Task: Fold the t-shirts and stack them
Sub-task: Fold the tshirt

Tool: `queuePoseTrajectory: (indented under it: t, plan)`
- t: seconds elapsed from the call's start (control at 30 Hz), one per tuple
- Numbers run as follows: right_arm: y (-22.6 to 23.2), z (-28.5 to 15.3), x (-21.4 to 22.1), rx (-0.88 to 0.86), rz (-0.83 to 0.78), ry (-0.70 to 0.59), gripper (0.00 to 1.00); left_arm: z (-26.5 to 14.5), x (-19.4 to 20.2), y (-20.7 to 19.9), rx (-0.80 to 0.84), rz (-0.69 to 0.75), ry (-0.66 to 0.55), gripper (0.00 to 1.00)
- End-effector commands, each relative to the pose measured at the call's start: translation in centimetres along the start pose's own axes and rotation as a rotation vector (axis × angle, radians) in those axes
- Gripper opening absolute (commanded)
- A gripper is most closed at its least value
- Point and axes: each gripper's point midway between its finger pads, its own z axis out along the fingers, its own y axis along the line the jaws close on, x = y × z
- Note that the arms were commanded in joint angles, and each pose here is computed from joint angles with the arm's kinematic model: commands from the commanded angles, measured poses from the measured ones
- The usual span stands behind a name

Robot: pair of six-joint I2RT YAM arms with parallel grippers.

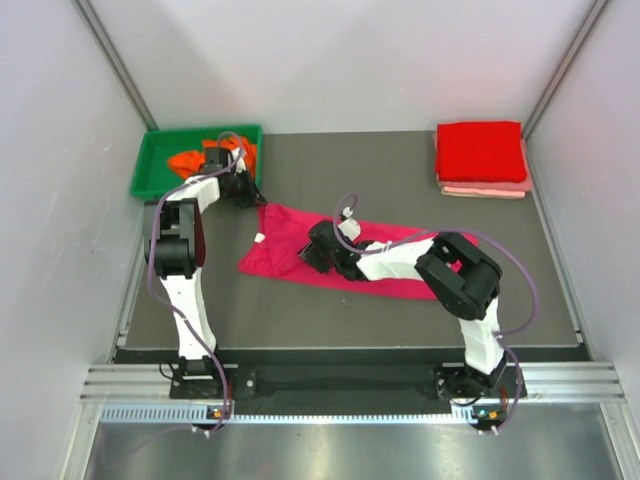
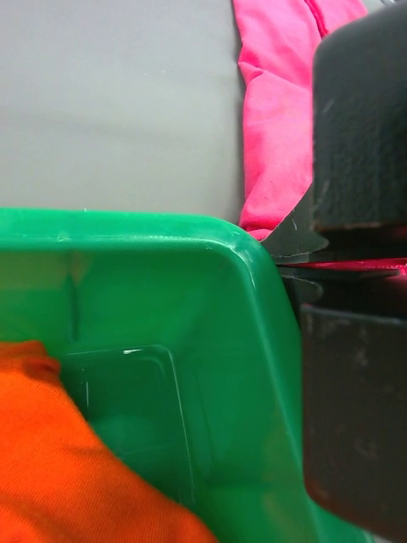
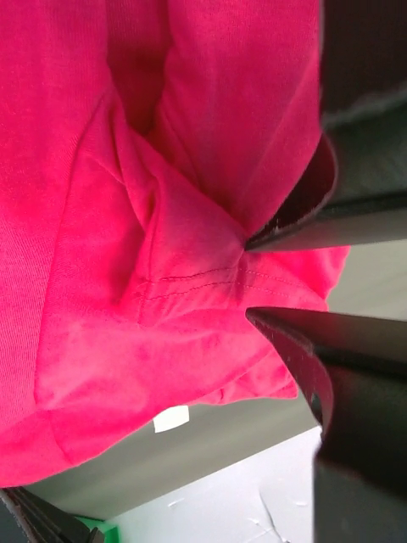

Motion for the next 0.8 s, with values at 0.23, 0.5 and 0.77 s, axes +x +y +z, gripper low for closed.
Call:
queuePoseTrajectory:
  t: [0.23,0.5,0.77]
  plan:
    - [1.8,-0.7,-0.3,-0.052,-0.019,-0.068,0.00,-1.0,-2.2,-0.3,-0.033,0.068,-0.044,0.01]
    - [4.8,-5.0,-1.1,-0.100,-0.084,-0.088,0.19,-4.2,-5.2,-3.7,0.003,0.088,-0.107,0.10]
    - [7.5,-7.3,-3.0,-0.285,-0.475,-0.023,0.30,-7.9,-6.3,-6.8,0.039,0.151,-0.150,0.17]
